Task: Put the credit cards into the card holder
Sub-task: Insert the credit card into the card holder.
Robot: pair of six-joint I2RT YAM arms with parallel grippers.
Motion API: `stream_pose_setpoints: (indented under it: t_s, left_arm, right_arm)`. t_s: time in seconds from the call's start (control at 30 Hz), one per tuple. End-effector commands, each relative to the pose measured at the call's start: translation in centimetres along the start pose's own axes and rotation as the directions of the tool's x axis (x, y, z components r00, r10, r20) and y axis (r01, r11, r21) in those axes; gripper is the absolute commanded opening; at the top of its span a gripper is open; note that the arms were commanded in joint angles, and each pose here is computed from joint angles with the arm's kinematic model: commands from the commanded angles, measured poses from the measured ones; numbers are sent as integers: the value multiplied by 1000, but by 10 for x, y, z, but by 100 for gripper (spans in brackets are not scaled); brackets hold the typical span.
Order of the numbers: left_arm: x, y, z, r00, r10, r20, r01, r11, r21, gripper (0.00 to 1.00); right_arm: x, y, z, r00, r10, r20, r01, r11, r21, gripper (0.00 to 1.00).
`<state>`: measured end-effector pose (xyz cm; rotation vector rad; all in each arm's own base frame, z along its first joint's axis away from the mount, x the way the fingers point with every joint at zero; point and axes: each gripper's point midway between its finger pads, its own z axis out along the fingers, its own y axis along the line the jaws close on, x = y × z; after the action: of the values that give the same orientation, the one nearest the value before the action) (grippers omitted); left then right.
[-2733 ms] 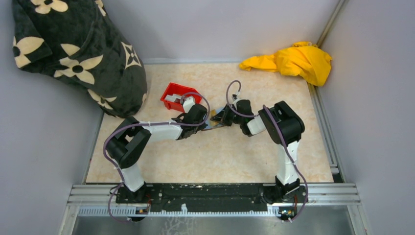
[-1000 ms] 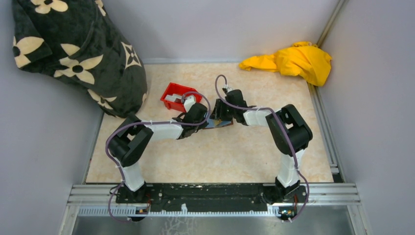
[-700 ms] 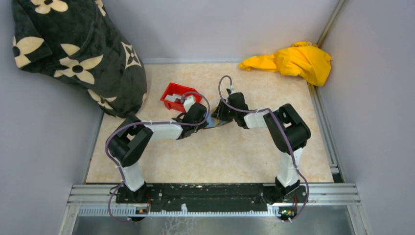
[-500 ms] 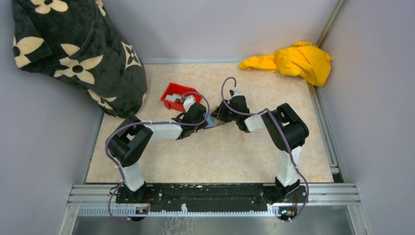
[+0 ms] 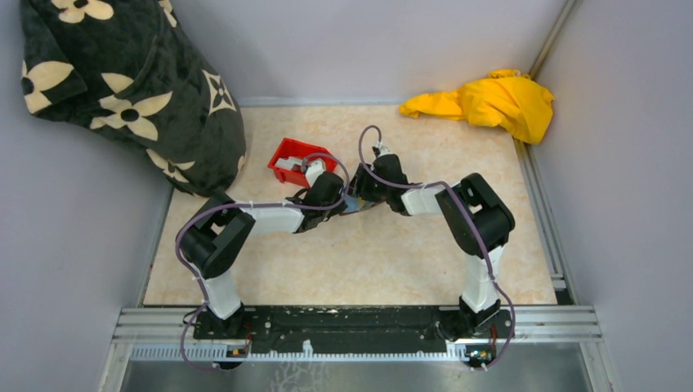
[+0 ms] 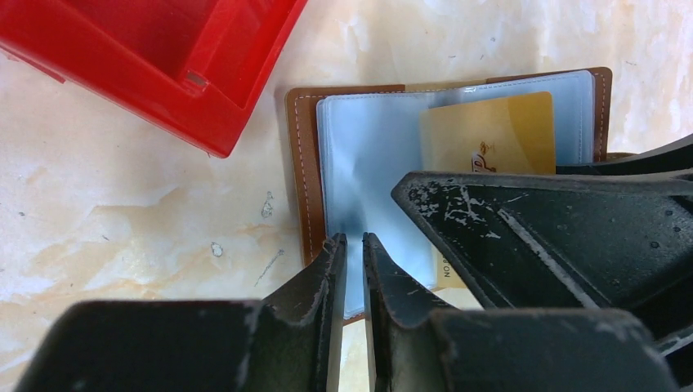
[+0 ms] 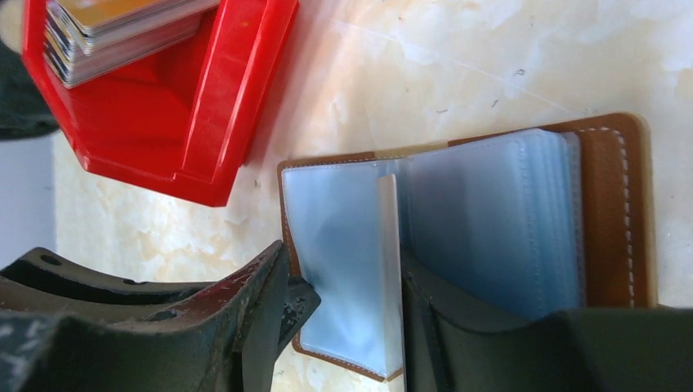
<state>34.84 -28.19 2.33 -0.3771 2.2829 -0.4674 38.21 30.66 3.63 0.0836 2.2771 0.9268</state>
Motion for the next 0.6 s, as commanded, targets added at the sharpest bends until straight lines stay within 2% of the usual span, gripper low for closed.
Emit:
stream_pose_setpoints:
  t_s: [0.0,0.2,0.57]
  left_arm:
    - [81,96,-7,956,96,-278,-165,957,-237,21]
    - [81,96,-6,955,97,-280,-166,958,-234,21]
    - [81,97,-7,955,99,-280,-167,958,-234,21]
  right_arm:
    - [47,-66,-22,972,-94,-213,154,947,283,49]
    - [35,-69,-32,962,-157,-225,225,919,323,51]
    - [24,-61,-43,972,-153,-178,201,935,292,50]
